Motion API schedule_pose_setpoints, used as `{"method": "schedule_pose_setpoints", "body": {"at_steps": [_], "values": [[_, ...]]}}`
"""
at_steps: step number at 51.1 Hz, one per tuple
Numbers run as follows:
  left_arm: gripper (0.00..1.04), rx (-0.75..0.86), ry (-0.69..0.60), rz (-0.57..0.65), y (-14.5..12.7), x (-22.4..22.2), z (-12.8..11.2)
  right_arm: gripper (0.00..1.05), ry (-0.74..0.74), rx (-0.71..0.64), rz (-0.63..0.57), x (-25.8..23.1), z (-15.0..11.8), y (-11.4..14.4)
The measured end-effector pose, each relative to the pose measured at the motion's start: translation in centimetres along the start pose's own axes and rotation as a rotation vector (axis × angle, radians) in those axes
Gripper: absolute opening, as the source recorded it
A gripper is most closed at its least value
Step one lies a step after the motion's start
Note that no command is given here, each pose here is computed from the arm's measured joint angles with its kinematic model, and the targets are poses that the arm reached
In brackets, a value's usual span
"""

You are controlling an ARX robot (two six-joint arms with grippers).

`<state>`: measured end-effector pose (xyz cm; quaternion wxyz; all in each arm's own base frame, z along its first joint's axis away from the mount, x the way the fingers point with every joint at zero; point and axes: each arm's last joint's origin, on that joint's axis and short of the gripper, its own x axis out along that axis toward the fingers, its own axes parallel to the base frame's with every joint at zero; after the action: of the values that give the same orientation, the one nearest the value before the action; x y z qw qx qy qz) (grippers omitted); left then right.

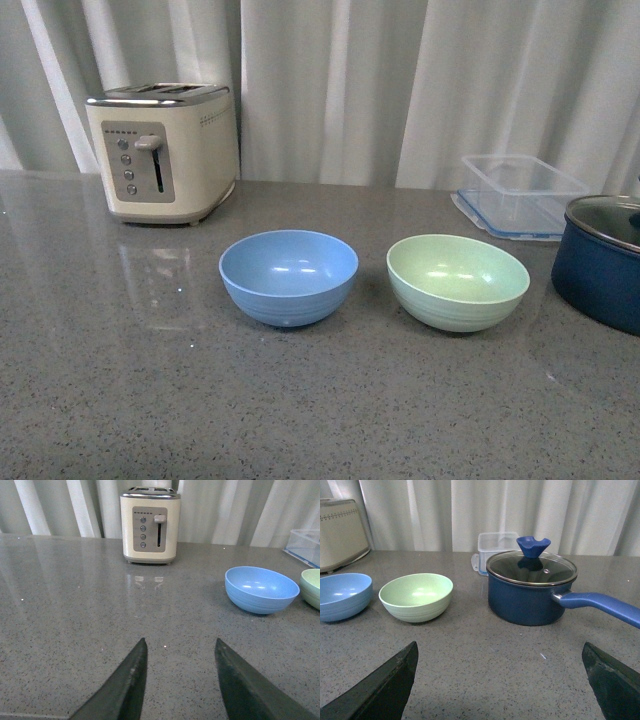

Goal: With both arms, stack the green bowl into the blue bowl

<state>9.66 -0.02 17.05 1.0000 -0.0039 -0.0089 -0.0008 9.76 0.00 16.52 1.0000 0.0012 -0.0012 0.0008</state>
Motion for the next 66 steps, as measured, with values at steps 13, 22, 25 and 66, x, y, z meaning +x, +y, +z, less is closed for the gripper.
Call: {"method": "schedule_pose_setpoints", "body": {"at_steps": [13,22,25,66], "values": [[0.89,0.000,-0.001,0.000,0.0,0.0,0.0,0.95,0.000,0.000,0.000,0.0,0.0,0.0],[0.98,0.002,0.000,0.000,0.0,0.0,0.0,0.95,0.036,-0.026,-0.008,0.1,0.2,0.0],[0.98,0.003,0.000,0.000,0.0,0.0,0.0,0.95,0.035,-0.042,0.024,0.4,1.5,0.2],[0.98,0.003,-0.001,0.000,0.0,0.0,0.0,0.95,0.631,0.126,0.210,24.9,7.6,7.2]]}}
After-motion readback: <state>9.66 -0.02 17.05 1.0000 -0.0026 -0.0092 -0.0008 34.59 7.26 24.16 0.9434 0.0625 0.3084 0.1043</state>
